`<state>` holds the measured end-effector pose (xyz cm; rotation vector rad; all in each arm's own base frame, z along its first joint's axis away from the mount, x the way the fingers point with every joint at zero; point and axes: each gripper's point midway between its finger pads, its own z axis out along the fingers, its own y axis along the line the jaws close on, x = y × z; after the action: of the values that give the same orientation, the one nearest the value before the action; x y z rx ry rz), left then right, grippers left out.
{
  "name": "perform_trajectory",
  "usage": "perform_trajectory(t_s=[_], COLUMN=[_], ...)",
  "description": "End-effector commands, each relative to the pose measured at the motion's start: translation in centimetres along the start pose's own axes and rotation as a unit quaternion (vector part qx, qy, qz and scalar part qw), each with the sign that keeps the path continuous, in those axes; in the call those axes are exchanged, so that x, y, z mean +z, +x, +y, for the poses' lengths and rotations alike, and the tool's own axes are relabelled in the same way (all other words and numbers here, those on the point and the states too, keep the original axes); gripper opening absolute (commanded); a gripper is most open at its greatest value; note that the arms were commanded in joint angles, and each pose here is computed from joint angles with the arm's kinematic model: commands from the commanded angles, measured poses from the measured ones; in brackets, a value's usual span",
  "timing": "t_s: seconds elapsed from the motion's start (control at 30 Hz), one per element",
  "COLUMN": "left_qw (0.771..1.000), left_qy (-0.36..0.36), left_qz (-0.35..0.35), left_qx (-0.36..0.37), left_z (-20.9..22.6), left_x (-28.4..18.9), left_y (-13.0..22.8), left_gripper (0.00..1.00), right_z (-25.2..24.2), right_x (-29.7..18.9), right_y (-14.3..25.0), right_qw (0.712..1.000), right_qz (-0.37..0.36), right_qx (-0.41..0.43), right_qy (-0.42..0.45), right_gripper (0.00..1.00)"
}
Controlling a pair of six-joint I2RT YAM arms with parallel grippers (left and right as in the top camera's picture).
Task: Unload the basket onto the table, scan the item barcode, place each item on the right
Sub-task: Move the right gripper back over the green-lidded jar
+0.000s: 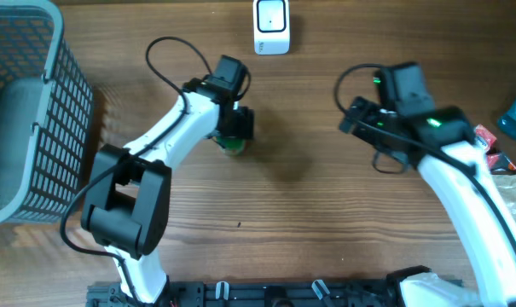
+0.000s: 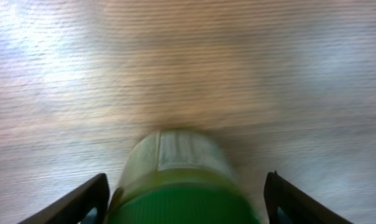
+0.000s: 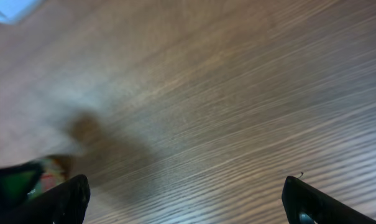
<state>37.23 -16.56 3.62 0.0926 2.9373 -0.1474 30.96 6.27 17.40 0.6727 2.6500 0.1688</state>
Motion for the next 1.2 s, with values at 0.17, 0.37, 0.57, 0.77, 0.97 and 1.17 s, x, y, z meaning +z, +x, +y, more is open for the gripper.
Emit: perform_trajectory(t_s=[0.17,0.37,0.57,0.77,0.97,1.17], left_qw=[0.999,1.0,0.997,0.975,0.959,0.959], left_qy=[0.017,0.013,0.012,0.051,0.048,0.031], left_qz=[-0.025,-0.023,-0.06,-0.206,-0.271,-0.278], left_qx=[-0.018,-0.017,0.043,0.071,0.063,0.051], left_z=[-4.6,-4.4,-2.9,-1.1,1.7,4.1], left_x=[0.3,-0.4,-9.3,-24.7,-31.8,-33.9], left_y=[0.4,0.4,-1.4,-0.5,4.5,8.9], left_gripper=[0.77,0.96,1.0,1.0,1.0,1.0], right_z=[-2.4,-3.2,-2.2,1.3,8.5,17.9], right_x=[-8.9,-8.9,-7.6,-5.9,-0.2,1.7], right_y=[-1.9,-0.9,0.6,1.3,5.8,8.3], right_qw=[0.991,0.993,0.995,0.985,0.977,0.986], right_qz=[-0.116,-0.098,-0.04,0.021,0.124,0.14], right_qx=[0.01,0.023,0.058,0.12,0.139,0.071], right_qy=[-0.066,-0.056,-0.07,-0.119,-0.103,-0.064], right_gripper=[1.0,1.0,1.0,0.91,0.82,0.99])
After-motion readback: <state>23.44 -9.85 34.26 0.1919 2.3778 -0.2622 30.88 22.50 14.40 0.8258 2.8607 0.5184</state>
